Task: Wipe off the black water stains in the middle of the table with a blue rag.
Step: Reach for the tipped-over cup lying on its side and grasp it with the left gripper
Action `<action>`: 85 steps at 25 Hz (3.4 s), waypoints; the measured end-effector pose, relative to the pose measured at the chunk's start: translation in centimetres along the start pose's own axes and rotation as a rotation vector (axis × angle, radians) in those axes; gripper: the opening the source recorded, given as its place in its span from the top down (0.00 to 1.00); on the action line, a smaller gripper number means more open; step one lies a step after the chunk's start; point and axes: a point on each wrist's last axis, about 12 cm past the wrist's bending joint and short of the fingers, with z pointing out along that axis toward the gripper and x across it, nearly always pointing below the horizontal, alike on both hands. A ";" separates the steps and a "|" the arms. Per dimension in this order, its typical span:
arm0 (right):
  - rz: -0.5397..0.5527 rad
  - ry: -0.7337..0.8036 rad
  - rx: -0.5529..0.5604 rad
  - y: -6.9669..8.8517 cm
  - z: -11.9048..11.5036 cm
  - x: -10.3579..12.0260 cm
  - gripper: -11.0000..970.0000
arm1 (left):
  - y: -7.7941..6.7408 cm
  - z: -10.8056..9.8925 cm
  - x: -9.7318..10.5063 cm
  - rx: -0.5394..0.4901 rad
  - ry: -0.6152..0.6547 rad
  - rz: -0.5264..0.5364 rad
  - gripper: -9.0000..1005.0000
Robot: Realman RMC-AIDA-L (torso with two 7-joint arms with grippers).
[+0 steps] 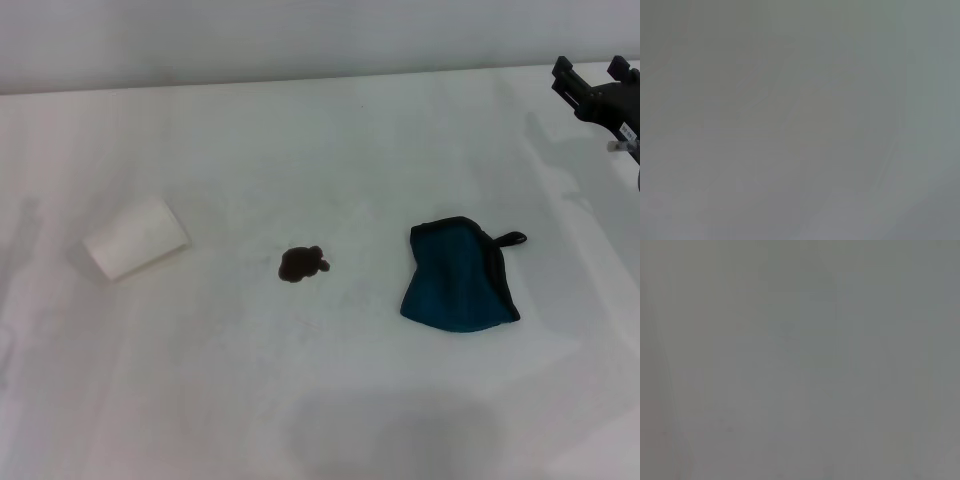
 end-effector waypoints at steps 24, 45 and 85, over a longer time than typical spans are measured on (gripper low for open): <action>0.002 -0.008 0.000 0.2 0.6 -0.4 0.13 | -4.6 14.5 -11.7 0.352 0.846 0.339 0.13; 0.003 0.013 0.021 0.1 0.8 -0.3 0.13 | -9.0 17.2 -15.4 0.421 1.263 0.789 0.13; 0.028 0.001 0.053 -0.5 0.4 -0.3 0.13 | -9.7 18.2 -2.7 0.459 1.478 1.065 0.14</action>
